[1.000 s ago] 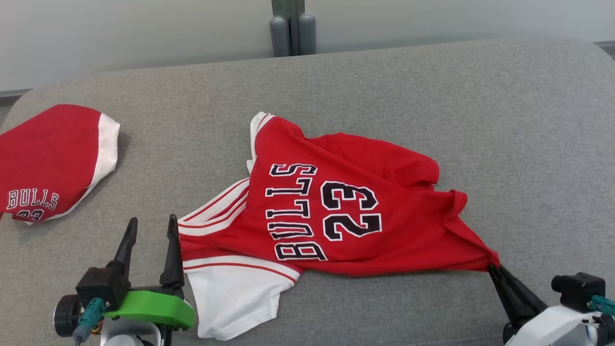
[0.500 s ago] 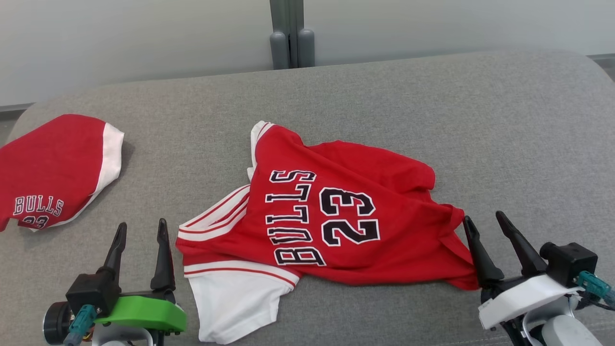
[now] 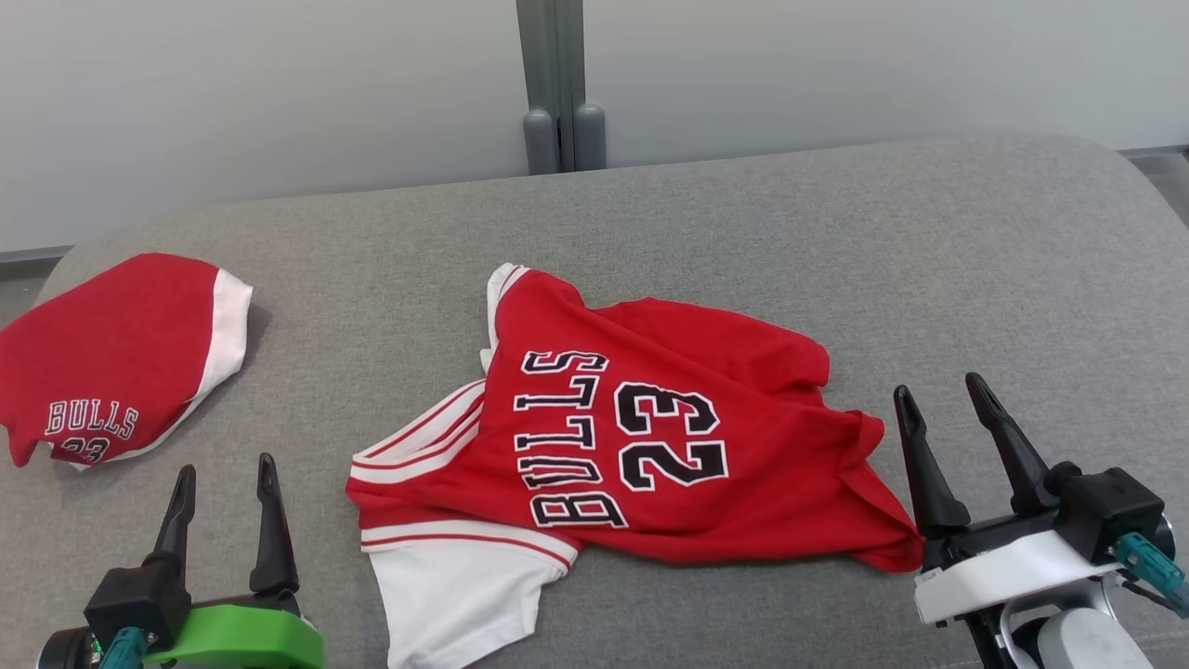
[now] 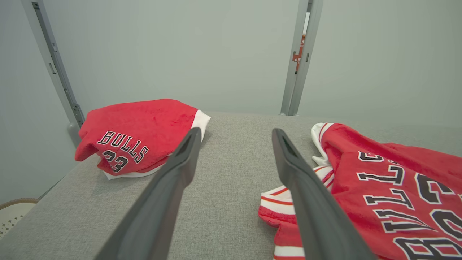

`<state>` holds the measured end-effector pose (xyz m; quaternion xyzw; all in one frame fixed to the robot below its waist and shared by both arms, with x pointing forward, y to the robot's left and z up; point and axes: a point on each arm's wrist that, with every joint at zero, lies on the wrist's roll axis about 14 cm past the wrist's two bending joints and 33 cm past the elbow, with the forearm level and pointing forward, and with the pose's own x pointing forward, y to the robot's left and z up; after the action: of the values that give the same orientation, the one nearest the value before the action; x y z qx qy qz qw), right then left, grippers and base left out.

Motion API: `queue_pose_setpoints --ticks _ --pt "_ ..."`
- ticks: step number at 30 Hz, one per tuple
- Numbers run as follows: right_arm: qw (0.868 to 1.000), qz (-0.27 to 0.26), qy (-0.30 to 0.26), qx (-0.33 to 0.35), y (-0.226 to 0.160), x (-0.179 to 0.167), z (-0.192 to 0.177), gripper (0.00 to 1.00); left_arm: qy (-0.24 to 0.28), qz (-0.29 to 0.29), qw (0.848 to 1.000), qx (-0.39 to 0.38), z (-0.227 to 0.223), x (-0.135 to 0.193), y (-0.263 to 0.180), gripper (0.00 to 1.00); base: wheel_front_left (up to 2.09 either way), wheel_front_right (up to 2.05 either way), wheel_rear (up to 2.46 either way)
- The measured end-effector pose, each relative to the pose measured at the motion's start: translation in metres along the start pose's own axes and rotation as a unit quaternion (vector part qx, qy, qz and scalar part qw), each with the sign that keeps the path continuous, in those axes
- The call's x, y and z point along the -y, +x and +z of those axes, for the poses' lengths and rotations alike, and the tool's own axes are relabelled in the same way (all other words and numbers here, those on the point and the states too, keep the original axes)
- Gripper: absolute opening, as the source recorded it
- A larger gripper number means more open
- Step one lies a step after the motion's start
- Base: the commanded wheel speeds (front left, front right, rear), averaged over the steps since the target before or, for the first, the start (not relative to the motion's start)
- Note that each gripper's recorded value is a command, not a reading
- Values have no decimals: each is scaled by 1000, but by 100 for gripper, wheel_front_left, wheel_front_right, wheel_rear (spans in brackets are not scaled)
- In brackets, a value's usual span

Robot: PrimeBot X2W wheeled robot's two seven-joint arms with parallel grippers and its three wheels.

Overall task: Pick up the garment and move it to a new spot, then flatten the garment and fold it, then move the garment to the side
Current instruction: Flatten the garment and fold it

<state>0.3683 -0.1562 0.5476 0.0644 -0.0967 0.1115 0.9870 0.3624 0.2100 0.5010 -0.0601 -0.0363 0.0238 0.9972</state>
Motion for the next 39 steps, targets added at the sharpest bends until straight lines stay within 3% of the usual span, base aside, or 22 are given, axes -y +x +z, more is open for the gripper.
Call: queue_pose_setpoints --ticks 16,39 --pt "999 -45 7 -16 -26 16 -10 100 23 -36 999 -10 -4 11 -17 100 0 0 0" --pt "999 -32 -1 -23 -25 8 -14 100 20 -36 999 -10 -4 10 -19 100 0 0 0"
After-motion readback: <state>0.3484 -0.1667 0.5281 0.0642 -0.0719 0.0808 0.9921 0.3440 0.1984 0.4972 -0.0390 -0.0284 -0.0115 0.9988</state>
